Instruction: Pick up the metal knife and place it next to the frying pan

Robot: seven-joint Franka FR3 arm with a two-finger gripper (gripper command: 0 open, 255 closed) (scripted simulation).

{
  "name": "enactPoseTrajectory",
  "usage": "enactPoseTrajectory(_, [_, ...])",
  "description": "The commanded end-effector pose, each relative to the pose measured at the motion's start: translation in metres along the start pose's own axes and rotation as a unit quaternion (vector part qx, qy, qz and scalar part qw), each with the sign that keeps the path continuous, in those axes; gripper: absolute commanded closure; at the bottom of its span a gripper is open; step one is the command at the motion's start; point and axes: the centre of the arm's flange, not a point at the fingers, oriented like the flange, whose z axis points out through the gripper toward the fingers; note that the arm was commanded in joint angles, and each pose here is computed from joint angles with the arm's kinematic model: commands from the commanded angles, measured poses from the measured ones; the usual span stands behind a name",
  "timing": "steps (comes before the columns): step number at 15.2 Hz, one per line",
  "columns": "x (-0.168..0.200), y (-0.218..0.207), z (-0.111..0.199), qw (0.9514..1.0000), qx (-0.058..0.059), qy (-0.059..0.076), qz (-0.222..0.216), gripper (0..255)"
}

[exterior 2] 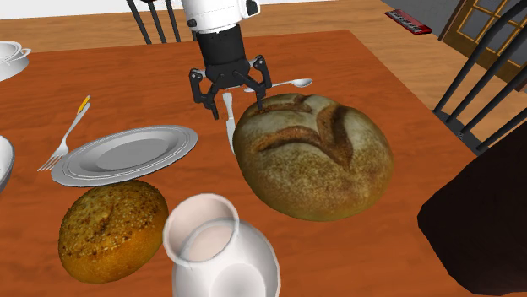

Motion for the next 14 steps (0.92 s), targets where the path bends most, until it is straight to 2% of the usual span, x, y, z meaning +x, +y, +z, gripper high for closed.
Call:
enactPoseTrajectory(1, [0.045, -0.009, 0.021, 0.9919, 0.050, 0.117, 0.002, 0])
enactPoseTrajectory(6, [0.051, -0.012, 0.045, 0.9919, 0.050, 0.117, 0.002, 0])
enactPoseTrajectory(13, [0.051, -0.012, 0.045, 0.9919, 0.050, 0.117, 0.002, 0])
enactPoseTrajectory(14, [0.051, -0.011, 0.045, 0.9919, 0.050, 0.117, 0.002, 255])
